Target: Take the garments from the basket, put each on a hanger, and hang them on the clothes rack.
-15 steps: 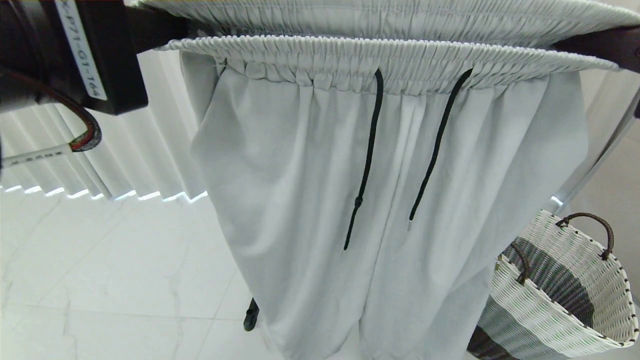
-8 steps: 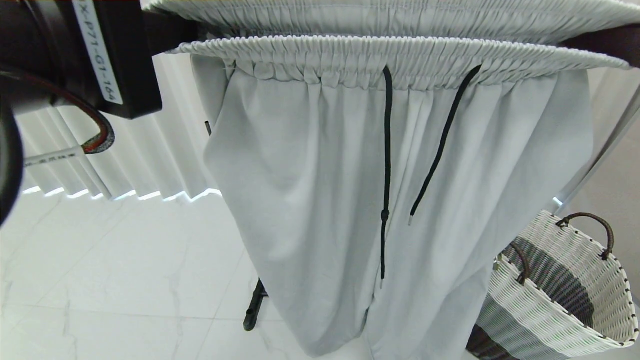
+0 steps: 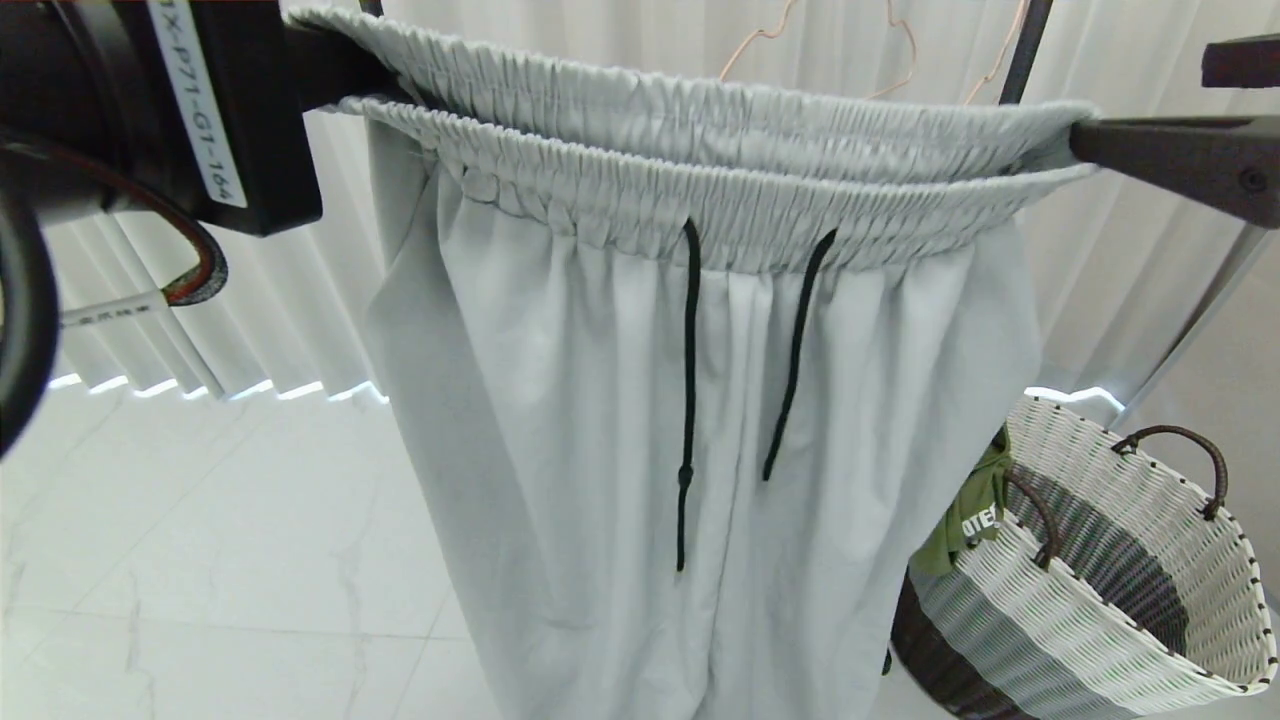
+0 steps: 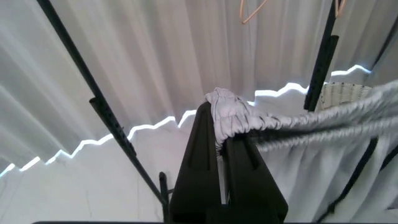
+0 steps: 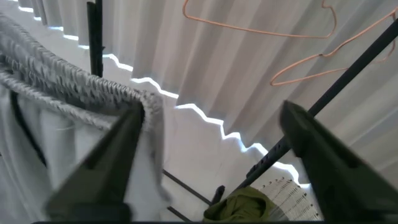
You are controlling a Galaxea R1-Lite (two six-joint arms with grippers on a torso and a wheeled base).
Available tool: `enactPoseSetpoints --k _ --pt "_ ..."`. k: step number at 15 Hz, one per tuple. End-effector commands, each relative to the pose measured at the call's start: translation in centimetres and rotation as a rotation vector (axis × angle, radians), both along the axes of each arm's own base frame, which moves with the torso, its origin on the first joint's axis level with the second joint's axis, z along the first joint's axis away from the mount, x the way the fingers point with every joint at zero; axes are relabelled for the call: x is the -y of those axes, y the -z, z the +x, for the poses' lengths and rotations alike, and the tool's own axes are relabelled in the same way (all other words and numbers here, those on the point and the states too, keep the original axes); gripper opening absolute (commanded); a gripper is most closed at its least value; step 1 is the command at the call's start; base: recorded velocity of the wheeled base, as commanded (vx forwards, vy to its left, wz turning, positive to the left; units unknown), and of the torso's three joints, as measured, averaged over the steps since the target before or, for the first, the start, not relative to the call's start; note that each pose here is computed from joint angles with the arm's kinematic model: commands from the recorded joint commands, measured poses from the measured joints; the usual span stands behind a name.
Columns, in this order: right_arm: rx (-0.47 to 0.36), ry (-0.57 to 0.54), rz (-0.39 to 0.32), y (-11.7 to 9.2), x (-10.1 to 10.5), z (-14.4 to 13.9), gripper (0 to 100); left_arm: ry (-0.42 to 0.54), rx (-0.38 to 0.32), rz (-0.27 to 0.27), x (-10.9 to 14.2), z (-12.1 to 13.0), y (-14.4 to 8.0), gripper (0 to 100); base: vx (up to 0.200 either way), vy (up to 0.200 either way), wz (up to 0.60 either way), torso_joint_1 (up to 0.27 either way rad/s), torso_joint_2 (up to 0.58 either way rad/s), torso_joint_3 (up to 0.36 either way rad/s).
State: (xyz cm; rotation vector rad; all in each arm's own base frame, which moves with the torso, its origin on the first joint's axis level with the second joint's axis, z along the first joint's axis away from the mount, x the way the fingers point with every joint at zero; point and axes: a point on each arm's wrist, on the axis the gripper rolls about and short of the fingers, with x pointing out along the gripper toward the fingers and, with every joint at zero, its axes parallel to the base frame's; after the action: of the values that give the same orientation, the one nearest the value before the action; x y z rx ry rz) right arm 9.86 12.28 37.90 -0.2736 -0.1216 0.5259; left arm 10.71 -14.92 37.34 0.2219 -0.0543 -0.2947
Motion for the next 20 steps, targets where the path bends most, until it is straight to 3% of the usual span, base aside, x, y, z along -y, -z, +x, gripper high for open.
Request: enactPoseSetpoints --k 1,3,6,10,12,14,20 --pt "0.006 -0.003 0.0 0.3 0.8 -0.6 100 -0.05 -0.003 0.001 0.0 0.2 0.1 0 0.0 0.0 0.0 0.0 0.0 0.0" --pt "0.021 -0.035 0.015 0.1 1.8 -1.4 100 -0.12 -0.012 0.006 -0.1 0.9 0.3 0 0.0 0.0 0.0 0.0 0.0 0.0" --pt "0.004 -0.021 -0.008 0.7 2.7 -1.8 100 -0.128 -0.014 0.012 -0.2 1.0 0.5 0 0.0 0.0 0.0 0.0 0.0 0.0" --pt "-0.157 0.306 -0.197 3.0 6.0 0.6 100 -0.13 0.0 0.021 -0.9 0.6 0.2 0 0.0 0.0 0.0 0.0 0.0 0.0" --pt "-0.179 0.505 -0.318 4.0 8.3 1.9 100 -0.142 0.002 0.021 -1.3 0.6 0.2 0 0.0 0.0 0.0 0.0 0.0 0.0" --pt "-0.169 0.611 -0.33 4.9 9.4 3.0 100 -0.147 0.0 0.025 -1.4 0.7 0.4 0 0.0 0.0 0.0 0.0 0.0 0.0" --pt "-0.016 0.676 -0.384 8.8 9.8 4.4 100 -0.162 -0.005 0.033 -1.5 0.9 0.6 0 0.0 0.0 0.0 0.0 0.0 0.0"
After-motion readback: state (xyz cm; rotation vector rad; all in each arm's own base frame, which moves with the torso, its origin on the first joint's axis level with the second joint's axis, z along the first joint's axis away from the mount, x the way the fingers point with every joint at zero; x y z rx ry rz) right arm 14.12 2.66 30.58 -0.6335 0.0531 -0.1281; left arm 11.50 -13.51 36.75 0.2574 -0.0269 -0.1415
